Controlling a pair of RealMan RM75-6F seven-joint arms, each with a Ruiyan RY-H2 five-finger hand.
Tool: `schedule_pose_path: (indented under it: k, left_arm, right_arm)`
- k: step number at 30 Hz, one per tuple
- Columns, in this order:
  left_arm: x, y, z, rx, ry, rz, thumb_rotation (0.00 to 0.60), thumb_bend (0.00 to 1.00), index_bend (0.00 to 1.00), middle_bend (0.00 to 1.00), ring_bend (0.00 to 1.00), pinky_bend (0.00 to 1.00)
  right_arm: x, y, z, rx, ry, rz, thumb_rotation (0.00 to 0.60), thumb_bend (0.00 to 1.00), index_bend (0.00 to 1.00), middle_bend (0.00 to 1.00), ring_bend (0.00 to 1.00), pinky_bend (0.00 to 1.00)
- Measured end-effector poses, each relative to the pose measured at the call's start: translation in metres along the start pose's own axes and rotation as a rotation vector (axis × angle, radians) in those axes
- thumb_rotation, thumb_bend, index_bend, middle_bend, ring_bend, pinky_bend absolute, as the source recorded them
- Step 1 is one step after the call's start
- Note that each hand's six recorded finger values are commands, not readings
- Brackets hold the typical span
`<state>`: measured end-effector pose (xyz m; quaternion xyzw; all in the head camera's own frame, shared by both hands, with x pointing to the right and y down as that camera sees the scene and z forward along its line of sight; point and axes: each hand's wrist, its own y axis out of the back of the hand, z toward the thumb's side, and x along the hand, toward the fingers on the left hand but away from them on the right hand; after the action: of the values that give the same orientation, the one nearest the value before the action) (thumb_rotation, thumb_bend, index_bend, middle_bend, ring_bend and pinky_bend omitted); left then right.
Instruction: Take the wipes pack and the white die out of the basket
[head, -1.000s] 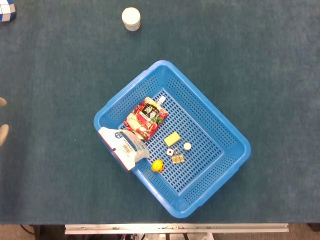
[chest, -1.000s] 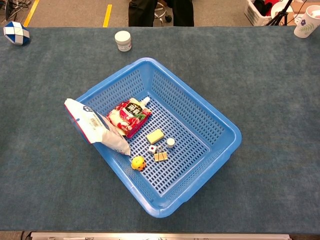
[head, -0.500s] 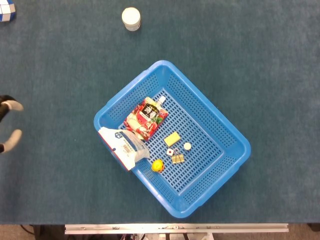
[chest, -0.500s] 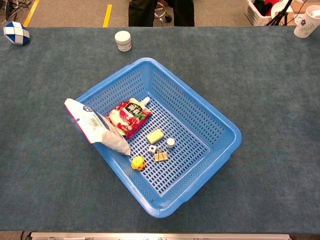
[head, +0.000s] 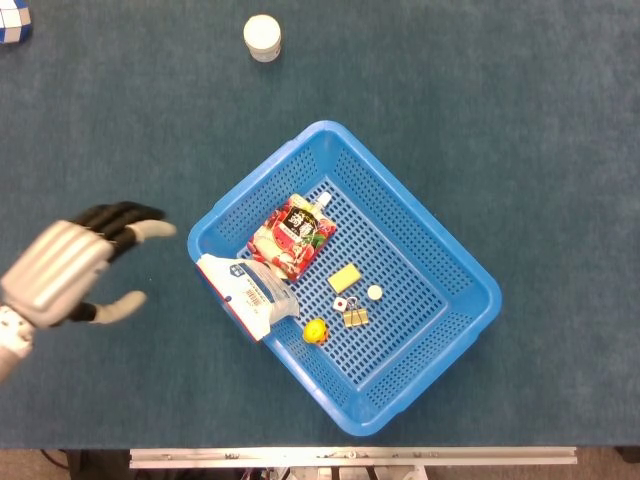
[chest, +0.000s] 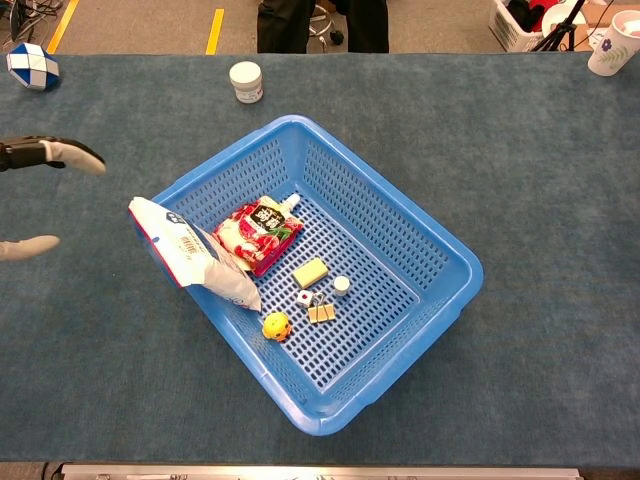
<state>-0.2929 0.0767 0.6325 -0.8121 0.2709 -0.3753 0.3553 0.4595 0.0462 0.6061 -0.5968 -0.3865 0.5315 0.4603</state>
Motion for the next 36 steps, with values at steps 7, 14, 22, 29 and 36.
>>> schedule_pose_path:
  k: [7,14,22,29,36]
  left_arm:
    - [0.024,-0.001,0.025,-0.012,-0.125,-0.040,0.600,0.29,0.12,0.08,0.08,0.18]
    - [0.045,-0.003,0.040,0.040,-0.200,-0.077,0.600,0.29,0.12,0.08,0.08,0.18]
    - [0.054,-0.008,0.049,0.115,-0.249,-0.101,0.600,0.29,0.12,0.08,0.08,0.18]
    - [0.057,-0.016,0.046,0.203,-0.252,-0.111,0.600,0.29,0.16,0.08,0.08,0.18]
    - [0.050,-0.027,0.048,0.255,-0.269,-0.125,0.600,0.29,0.21,0.10,0.09,0.18]
  right_arm:
    - [-0.003,-0.002,-0.004,-0.004,-0.018,0.013,0.600,0.23,0.03,0.18,0.07,0.07]
    - [-0.008,-0.004,-0.005,-0.007,-0.022,0.020,0.600,0.23,0.03,0.18,0.07,0.07]
    - [-0.008,0.000,-0.008,-0.009,-0.035,0.019,0.600,0.23,0.03,0.18,0.07,0.07]
    - [-0.007,0.002,-0.012,-0.011,-0.044,0.022,0.600,0.23,0.03,0.18,0.07,0.07]
    - [-0.006,0.006,-0.012,-0.014,-0.046,0.019,0.600,0.23,0.03,0.18,0.07,0.07]
